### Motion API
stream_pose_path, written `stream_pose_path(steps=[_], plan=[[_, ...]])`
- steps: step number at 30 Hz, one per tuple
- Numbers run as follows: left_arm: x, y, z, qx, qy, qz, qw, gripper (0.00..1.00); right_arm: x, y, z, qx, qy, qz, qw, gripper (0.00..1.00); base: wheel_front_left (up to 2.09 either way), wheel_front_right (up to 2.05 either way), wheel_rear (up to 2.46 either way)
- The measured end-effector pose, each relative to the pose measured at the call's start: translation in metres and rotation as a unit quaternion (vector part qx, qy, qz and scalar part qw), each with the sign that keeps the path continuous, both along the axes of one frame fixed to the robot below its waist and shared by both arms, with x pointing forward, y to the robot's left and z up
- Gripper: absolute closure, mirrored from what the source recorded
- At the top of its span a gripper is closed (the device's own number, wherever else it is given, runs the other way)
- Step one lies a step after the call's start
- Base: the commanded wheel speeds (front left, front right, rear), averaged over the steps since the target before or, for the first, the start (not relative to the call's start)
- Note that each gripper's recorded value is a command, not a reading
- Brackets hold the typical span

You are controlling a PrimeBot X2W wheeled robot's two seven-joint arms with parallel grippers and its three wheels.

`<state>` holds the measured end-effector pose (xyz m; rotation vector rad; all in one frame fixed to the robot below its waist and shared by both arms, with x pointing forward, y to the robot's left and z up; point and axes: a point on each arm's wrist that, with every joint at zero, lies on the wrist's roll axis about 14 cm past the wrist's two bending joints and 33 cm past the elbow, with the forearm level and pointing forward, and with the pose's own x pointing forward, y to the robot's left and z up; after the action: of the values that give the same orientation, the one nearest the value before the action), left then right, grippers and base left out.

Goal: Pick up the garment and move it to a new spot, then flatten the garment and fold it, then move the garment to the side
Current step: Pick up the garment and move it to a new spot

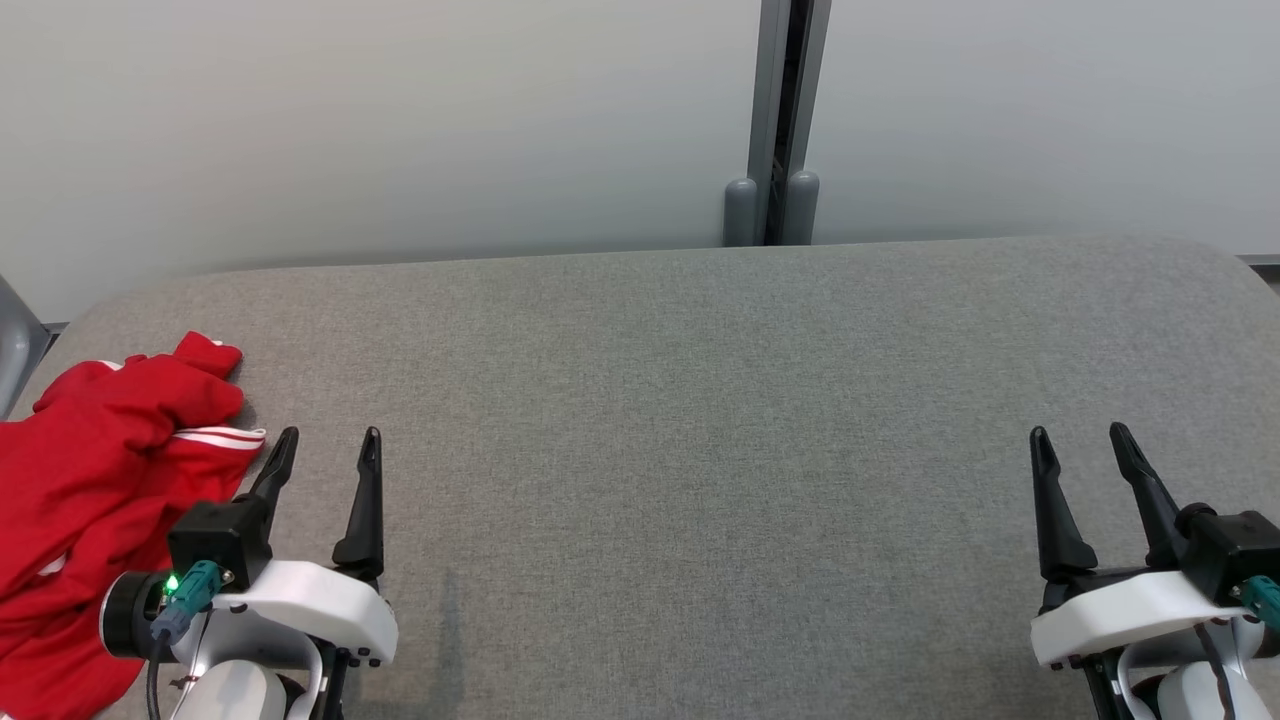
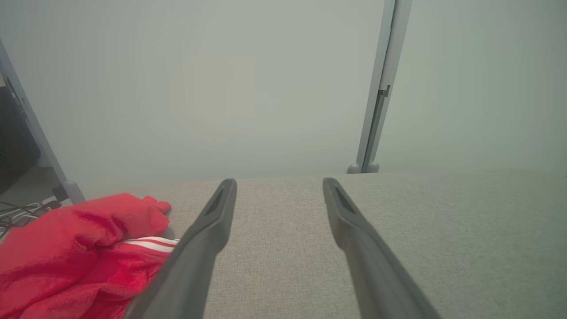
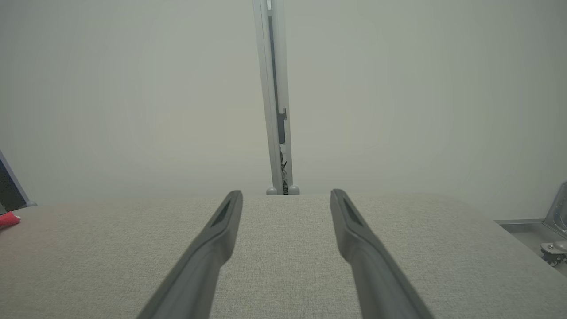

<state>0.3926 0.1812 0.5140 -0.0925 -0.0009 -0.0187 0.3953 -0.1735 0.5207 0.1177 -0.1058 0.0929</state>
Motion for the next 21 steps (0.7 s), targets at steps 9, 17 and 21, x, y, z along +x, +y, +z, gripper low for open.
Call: stream_pose_path(steps=[9, 17, 21], plan=[[-0.003, 0.008, -0.002, -0.005, 0.004, 0.014, 1.0, 0.0, 0.005, 0.006, -0.002, 0.0, 0.004, 0.009, 1.0, 0.0, 0.0, 0.0, 0.0], [-0.018, 0.044, 0.002, -0.017, -0.004, 0.071, 0.997, 0.0, 0.022, 0.044, -0.002, -0.006, 0.004, 0.062, 0.998, 0.0, 0.0, 0.0, 0.0], [-0.032, 0.069, 0.003, -0.02, -0.008, 0.11, 0.994, 0.0, 0.029, 0.071, -0.001, -0.009, 0.003, 0.099, 0.995, 0.0, 0.0, 0.0, 0.0]])
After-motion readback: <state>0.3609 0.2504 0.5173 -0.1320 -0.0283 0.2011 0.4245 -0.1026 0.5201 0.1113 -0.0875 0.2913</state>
